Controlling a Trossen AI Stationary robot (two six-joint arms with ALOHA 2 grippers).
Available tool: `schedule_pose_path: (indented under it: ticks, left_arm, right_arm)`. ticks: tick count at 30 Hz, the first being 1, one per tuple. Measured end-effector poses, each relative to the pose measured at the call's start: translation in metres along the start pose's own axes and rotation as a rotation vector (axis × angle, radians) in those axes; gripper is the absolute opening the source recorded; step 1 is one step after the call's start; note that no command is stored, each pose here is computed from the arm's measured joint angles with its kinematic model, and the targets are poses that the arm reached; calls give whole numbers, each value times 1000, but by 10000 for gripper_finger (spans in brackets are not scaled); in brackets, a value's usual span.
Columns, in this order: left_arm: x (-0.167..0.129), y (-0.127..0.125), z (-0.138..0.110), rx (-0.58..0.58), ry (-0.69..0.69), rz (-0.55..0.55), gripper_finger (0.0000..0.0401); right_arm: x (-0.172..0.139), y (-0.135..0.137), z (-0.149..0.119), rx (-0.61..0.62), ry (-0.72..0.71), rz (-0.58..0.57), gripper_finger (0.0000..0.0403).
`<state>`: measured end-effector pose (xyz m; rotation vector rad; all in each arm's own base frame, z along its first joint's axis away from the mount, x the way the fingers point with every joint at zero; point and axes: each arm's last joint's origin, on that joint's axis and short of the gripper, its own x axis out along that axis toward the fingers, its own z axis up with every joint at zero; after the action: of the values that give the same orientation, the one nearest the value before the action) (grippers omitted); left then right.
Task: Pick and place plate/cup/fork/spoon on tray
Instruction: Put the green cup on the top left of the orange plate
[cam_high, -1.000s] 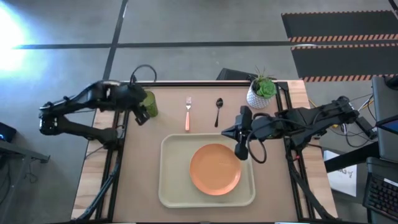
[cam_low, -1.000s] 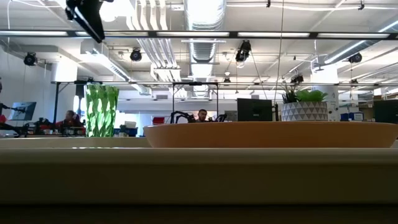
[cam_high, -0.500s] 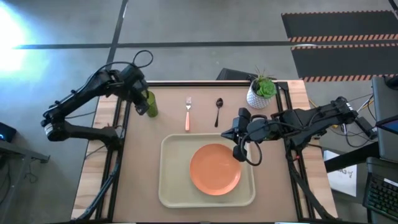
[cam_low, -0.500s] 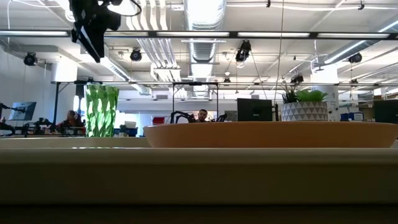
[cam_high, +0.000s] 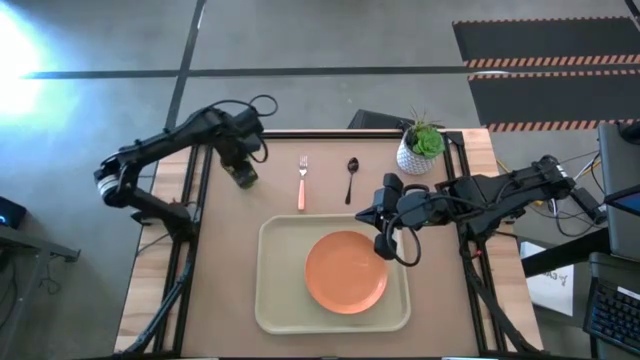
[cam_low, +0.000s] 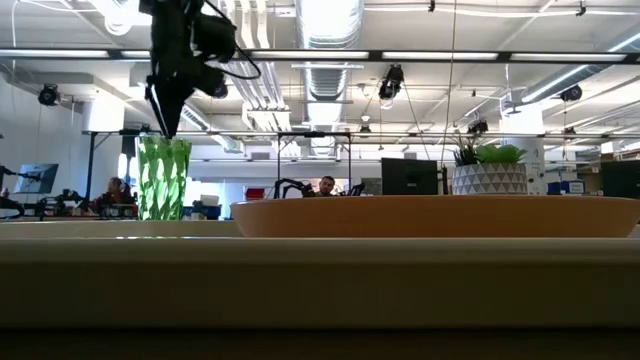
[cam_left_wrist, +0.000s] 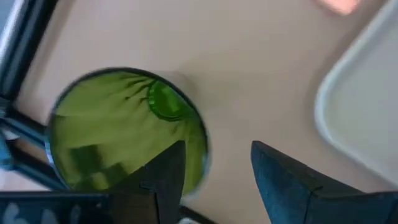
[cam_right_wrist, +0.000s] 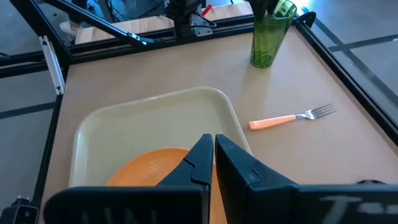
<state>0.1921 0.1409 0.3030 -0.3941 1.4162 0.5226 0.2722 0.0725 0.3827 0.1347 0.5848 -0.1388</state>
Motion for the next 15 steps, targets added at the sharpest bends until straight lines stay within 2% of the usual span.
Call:
schedule_pose_path:
  ticks: [12, 15]
  left_arm:
    - [24, 1, 14, 39, 107, 40, 165]
    - [27, 1, 14, 62, 136, 37, 146]
  right_arm:
    - [0, 0, 0, 0, 0, -1, 9]
    - [0, 0, 0, 0, -2, -7, 9]
